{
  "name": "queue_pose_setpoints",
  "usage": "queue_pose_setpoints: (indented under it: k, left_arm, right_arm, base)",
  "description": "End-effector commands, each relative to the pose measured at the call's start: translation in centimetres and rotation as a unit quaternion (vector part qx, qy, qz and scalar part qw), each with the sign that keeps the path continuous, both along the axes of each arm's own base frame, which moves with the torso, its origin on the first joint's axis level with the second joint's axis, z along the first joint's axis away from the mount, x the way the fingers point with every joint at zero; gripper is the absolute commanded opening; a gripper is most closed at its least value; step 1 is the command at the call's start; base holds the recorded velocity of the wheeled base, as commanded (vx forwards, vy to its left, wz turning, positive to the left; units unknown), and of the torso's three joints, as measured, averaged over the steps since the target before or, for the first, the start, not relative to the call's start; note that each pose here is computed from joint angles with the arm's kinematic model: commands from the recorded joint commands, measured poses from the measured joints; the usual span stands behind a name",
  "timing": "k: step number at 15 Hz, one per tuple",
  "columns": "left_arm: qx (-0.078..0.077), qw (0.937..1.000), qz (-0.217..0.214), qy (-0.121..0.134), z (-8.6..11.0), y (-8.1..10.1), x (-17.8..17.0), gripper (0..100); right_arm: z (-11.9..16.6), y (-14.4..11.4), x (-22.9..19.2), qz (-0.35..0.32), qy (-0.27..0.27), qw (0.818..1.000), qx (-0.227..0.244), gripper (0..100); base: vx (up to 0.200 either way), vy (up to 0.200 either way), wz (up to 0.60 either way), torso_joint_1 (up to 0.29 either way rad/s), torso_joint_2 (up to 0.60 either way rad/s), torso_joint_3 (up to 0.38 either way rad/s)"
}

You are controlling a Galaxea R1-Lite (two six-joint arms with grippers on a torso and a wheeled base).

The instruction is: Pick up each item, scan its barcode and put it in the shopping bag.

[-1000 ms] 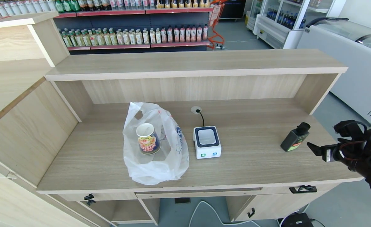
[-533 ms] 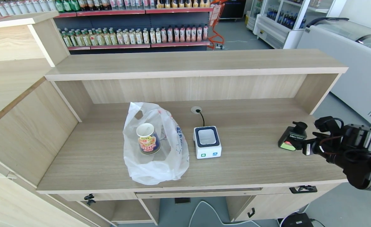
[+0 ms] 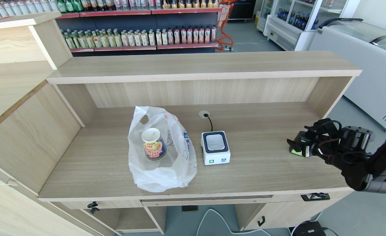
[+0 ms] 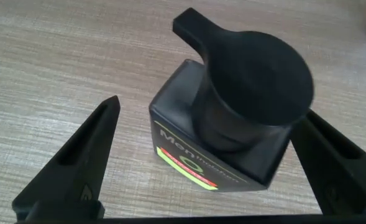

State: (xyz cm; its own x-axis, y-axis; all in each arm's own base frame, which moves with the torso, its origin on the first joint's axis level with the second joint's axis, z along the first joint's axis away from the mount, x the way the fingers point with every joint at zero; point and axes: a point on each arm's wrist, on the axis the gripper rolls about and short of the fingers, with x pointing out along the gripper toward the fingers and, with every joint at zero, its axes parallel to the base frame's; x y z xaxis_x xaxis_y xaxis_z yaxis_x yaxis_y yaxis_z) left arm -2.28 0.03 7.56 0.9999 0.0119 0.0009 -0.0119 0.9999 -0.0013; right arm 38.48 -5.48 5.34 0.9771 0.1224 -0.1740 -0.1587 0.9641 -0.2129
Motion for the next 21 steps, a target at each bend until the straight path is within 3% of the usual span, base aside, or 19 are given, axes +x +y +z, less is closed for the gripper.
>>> queue_pose_setpoints:
  k: [1, 2, 10, 12, 15, 16, 17, 18, 21]
  left_arm:
    - [0.000, 1.0000, 0.000, 0.000, 0.0, 0.0, 0.0, 100]
    - [0.000, 1.0000, 0.000, 0.000, 0.0, 0.0, 0.0, 100]
    - [0.000, 1.0000, 0.000, 0.000, 0.0, 0.0, 0.0, 100]
    - [0.000, 1.0000, 0.000, 0.000, 0.0, 0.0, 0.0, 100]
    - [0.000, 1.0000, 0.000, 0.000, 0.0, 0.0, 0.0, 100]
    - [0.000, 1.0000, 0.000, 0.000, 0.0, 0.0, 0.0, 100]
    - [0.000, 1.0000, 0.000, 0.000, 0.0, 0.0, 0.0, 100]
    - [0.000, 1.0000, 0.000, 0.000, 0.0, 0.0, 0.0, 100]
    - [0.000, 1.0000, 0.000, 0.000, 0.0, 0.0, 0.0, 100]
  right_arm:
    - [-0.4, 0.7, 0.6, 0.009, 0.001, 1.000, 0.003, 100]
    - [-0.4, 0.8, 0.7, 0.011, 0.000, 1.000, 0.003, 0]
    - [-0.7, 2.1, 1.2, 0.027, 0.001, 1.000, -0.003, 0]
    - [2.1, 2.2, 1.3, 0.028, -0.034, 0.999, 0.000, 0]
    - [7.5, 3.1, 1.0, 0.021, -0.036, 0.997, 0.065, 0]
    - [10.8, 4.0, 0.2, 0.008, -0.025, 0.993, 0.116, 0]
    - [12.2, 4.6, -0.2, 0.005, -0.018, 0.989, 0.145, 0]
    - [15.7, 6.5, -1.8, -0.002, 0.005, 0.976, 0.218, 0]
    - [20.6, 11.3, -5.1, -0.031, 0.071, 0.940, 0.332, 0]
  base:
    - [0.000, 0.000, 0.00, 0.000, 0.00, 0.000]
    - [0.000, 0.000, 0.00, 0.000, 0.00, 0.000]
    - [0.000, 0.000, 0.00, 0.000, 0.00, 0.000]
    - [0.000, 0.000, 0.00, 0.000, 0.00, 0.000]
    - [0.000, 0.000, 0.00, 0.000, 0.00, 0.000]
    - [0.000, 0.000, 0.00, 0.000, 0.00, 0.000]
    - [0.000, 0.000, 0.00, 0.000, 0.00, 0.000]
    - [0.000, 0.000, 0.00, 0.000, 0.00, 0.000]
    - [0.000, 0.000, 0.00, 0.000, 0.00, 0.000]
